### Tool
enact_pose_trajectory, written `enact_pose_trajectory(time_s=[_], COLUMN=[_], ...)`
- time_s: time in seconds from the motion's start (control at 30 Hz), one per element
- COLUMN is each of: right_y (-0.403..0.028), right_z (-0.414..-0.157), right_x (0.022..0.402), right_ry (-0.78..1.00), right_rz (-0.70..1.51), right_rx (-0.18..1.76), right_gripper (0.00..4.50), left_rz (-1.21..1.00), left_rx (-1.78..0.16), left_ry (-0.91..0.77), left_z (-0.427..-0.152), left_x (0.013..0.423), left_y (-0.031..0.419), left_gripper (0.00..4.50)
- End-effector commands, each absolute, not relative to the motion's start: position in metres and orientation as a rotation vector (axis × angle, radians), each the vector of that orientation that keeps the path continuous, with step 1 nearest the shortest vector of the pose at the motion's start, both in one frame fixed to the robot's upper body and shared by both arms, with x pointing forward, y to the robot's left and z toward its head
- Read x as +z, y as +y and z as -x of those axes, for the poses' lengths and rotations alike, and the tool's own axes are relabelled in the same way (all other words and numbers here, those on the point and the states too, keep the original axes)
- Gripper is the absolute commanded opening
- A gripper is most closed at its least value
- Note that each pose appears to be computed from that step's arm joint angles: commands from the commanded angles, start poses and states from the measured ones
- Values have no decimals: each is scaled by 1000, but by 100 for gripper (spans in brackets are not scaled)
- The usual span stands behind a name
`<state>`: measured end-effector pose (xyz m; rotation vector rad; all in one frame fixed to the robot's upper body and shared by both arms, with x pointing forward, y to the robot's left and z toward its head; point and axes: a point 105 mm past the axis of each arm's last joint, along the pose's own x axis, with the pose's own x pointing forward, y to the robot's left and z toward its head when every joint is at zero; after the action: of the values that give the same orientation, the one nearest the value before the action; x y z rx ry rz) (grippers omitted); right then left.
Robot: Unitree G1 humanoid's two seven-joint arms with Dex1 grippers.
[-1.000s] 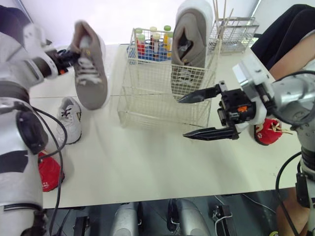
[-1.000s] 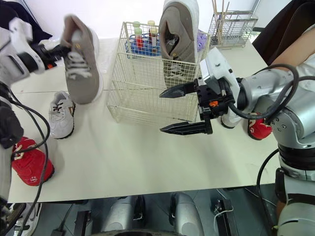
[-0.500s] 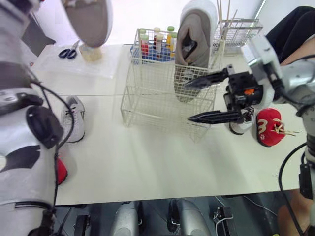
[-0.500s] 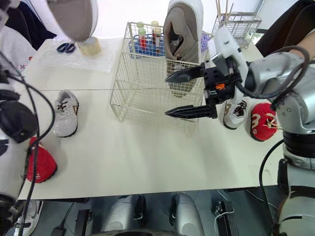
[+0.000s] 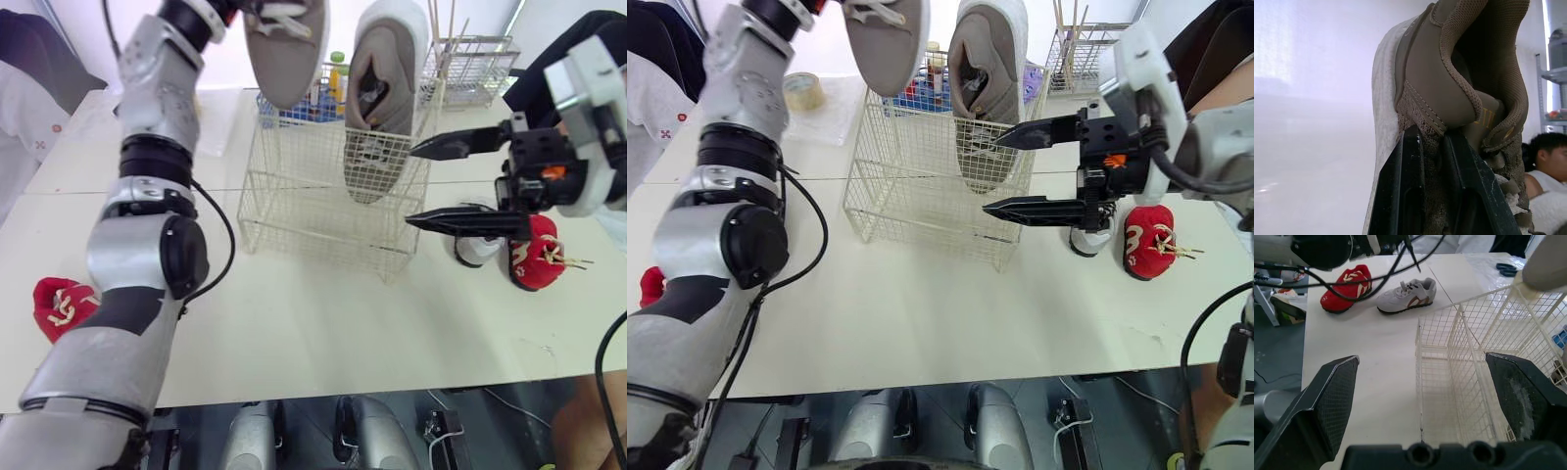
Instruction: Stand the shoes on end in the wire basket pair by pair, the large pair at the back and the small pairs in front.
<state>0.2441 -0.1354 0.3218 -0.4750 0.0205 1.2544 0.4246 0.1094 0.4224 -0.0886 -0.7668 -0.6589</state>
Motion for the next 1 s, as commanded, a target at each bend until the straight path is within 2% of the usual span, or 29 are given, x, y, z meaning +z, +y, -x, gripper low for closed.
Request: enact_pose_trajectory(time_s=[0.03, 0.4, 0.83, 1.0], right_y=[-139, -138, -137, -136], right_z=[-232, -222, -223, -221], right_x=[333, 337, 340, 340], right_ry=[-9, 0, -6, -6], right_rz=[497, 469, 450, 447], right_rx=[1211, 1176, 1184, 1183], right_gripper=[450, 450, 450, 450], left_rz=[29, 28, 66, 51], left_rx=[-686, -670, -618, -600], left_ry=[-920, -932, -988, -975], left_z=[-404, -411, -406, -410], left_x=[452, 428, 440, 433], left_y=[94, 81, 87, 87], left_gripper=[41, 41, 41, 41])
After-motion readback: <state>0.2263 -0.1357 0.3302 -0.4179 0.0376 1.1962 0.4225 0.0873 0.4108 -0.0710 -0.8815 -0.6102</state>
